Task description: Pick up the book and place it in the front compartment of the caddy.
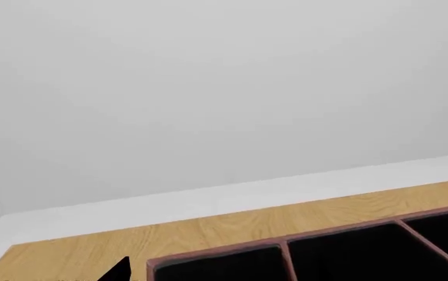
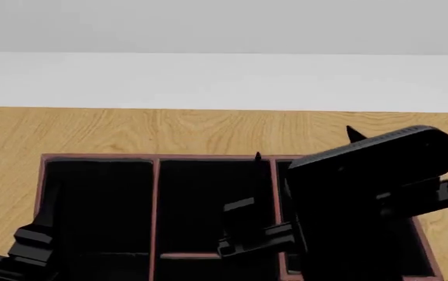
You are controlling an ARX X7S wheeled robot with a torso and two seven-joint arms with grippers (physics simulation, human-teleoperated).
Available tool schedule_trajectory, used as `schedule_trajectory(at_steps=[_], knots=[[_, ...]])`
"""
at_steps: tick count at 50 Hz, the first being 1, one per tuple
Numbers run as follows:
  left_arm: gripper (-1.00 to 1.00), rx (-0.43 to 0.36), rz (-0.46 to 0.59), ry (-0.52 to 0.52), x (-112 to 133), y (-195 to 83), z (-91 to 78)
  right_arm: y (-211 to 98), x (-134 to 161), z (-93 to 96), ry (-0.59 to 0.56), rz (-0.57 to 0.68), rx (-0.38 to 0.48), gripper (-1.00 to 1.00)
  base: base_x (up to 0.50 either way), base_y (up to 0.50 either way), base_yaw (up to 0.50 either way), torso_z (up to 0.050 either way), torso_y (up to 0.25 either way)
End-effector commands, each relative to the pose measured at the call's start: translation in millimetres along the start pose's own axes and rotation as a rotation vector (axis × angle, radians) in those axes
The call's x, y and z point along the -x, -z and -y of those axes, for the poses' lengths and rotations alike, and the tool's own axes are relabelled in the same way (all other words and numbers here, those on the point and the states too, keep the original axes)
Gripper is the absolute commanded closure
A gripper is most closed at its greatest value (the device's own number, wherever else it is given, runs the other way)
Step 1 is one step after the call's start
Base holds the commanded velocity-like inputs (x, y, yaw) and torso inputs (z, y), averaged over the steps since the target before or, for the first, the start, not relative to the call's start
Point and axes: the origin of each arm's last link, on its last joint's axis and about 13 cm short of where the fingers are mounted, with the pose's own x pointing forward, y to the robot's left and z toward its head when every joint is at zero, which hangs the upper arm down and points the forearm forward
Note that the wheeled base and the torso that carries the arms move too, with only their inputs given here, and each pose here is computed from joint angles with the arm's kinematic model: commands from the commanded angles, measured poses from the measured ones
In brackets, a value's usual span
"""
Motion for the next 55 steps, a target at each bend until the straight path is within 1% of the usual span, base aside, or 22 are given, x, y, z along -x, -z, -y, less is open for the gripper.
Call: schedule_trajectory(at_steps=[1,5,6,8,14,26,44,55], knots=[[-1.0,0.005,-0.004,0.005,-2,3,0.7,-22,36,15.7,-0.065,-0.061,0.039,-1.0,0.0,0.0,0.0,0.0,0.0],[-1.0,0.005,-0.003,0.007,-3,2,1.3,-27,43,17.4,-0.114,-0.099,0.038,-1.0,0.0,0.0,0.0,0.0,0.0],[-1.0,0.004,-0.002,0.008,-4,2,1.4,-27,46,17.8,-0.136,-0.123,0.059,-1.0,0.0,0.0,0.0,0.0,0.0],[-1.0,0.004,-0.002,0.007,-4,2,1.4,-28,50,18.8,-0.156,-0.146,0.061,-1.0,0.0,0.0,0.0,0.0,0.0],[-1.0,0.002,-0.002,0.009,-6,2,2.4,-35,60,21.3,-0.184,-0.197,0.105,-1.0,0.0,0.0,0.0,0.0,0.0],[-1.0,0.005,0.0,0.005,-6,2,1.7,-45,79,21.3,-0.263,-0.28,0.147,-1.0,0.0,0.0,0.0,0.0,0.0],[-1.0,0.004,0.008,0.004,-7,-2,1.5,-34,99,15.9,-0.365,-0.407,0.187,-1.0,0.0,0.0,0.0,0.0,0.0],[-1.0,-0.001,0.01,0.006,-8,-3,2.3,-16,106,12.0,-0.413,-0.477,0.169,-1.0,0.0,0.0,0.0,0.0,0.0]])
